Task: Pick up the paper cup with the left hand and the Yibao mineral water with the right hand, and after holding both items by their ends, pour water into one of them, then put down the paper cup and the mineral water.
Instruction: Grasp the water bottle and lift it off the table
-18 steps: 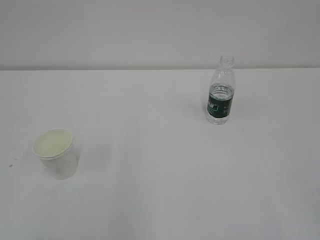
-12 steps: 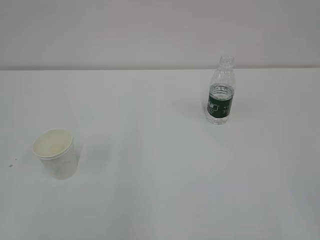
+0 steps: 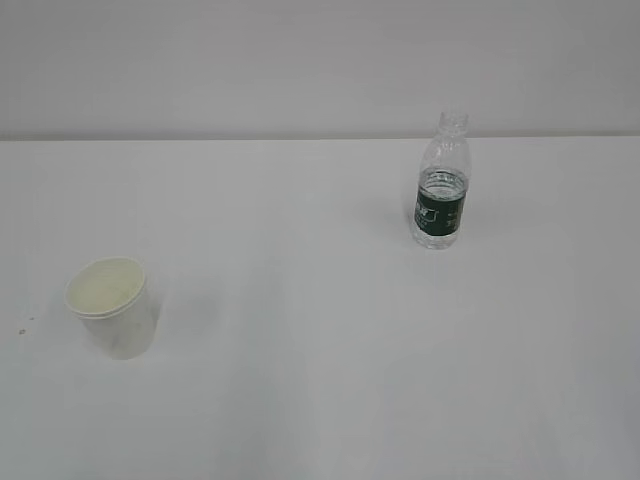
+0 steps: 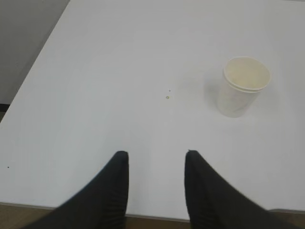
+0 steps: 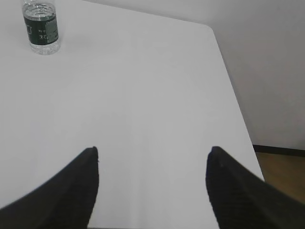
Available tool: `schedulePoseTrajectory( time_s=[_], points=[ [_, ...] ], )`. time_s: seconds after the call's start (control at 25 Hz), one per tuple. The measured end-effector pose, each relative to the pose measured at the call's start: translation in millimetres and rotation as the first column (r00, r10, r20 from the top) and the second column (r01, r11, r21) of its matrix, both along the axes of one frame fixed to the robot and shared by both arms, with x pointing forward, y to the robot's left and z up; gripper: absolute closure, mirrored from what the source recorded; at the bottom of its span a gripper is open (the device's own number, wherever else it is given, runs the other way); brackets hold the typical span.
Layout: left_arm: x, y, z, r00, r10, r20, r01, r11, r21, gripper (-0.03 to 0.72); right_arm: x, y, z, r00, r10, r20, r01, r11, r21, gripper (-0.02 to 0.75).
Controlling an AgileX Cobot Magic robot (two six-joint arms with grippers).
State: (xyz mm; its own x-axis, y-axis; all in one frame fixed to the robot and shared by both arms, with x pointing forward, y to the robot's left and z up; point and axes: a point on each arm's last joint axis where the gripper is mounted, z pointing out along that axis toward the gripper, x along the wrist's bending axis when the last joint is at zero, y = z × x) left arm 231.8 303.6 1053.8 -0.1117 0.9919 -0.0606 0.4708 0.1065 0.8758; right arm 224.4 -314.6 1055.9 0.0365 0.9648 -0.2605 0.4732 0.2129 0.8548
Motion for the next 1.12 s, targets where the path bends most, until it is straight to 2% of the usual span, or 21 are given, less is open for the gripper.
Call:
schedulePoseTrajectory(
  time_s=[1.12],
  points=[
    [0.0, 0.0, 0.0, 1.0, 0.0, 0.0, 0.0, 1.0, 0.0, 0.447, 0.3, 0.0, 0.7, 1.0, 0.002, 0.008, -0.002, 1.0, -0.003, 0.205]
  ],
)
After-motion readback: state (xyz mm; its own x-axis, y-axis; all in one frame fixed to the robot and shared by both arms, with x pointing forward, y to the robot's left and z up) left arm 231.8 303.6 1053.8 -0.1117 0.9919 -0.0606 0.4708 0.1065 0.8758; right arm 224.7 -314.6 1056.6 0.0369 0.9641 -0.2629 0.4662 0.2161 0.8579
